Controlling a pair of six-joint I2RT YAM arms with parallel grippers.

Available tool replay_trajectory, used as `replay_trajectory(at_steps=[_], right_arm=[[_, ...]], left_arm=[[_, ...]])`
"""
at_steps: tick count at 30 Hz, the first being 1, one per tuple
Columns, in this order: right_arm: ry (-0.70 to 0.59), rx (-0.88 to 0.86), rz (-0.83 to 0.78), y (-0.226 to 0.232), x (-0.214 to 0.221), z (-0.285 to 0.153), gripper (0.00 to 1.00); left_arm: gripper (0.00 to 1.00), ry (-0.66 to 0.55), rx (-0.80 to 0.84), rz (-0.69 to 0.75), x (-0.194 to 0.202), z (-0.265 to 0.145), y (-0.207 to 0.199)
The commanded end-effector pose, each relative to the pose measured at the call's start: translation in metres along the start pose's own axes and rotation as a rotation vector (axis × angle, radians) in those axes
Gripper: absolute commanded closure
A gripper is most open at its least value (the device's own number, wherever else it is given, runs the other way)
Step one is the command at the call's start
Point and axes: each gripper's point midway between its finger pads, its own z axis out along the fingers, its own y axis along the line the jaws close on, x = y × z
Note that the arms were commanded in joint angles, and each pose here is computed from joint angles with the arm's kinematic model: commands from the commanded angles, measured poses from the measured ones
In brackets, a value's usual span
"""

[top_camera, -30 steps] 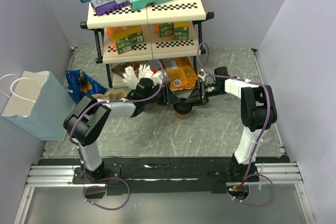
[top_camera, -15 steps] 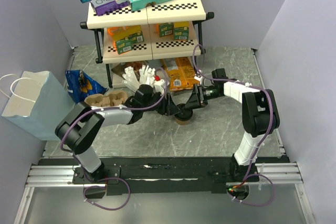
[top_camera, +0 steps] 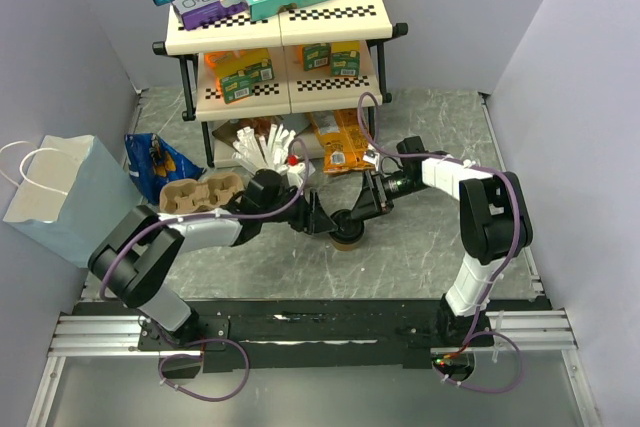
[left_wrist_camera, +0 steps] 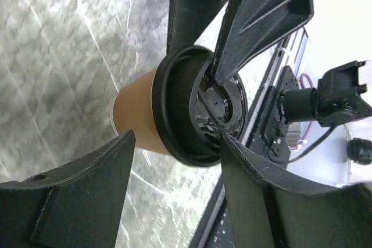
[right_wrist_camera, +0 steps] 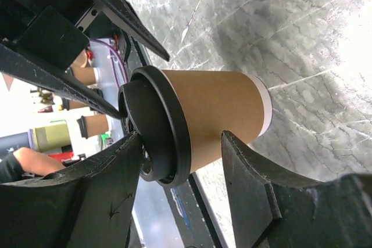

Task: Pack the takeout coffee

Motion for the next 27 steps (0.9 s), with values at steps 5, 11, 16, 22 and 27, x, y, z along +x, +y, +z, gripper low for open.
replay_trajectory(at_steps=[5,11,16,22,27], right_arm=[[-0.015,0.093,-0.132,-0.009,-0.003,-0.009,0.37],[-0.014,0.097,-0.138,-0.009,-0.003,-0.009,0.36],[-0.004,0.093,-0.154,-0.007,0.001,-0.007,0.35],[0.015,0.084,-0.196,-0.002,0.005,-0.004,0.35],[0.027,0.082,-0.209,0.000,0.007,0.000,0.35]], left_arm=[[0.37,0.066,-0.038,-0.122,0.031,-0.020,0.010],[0.39,0.044,-0.027,-0.149,0.027,-0.023,0.011],[0.39,0.017,0.042,-0.135,0.015,-0.025,-0.002],[0.36,0.006,0.088,-0.131,0.010,-0.025,-0.011],[0.36,-0.007,0.064,-0.153,0.004,-0.020,-0.006]])
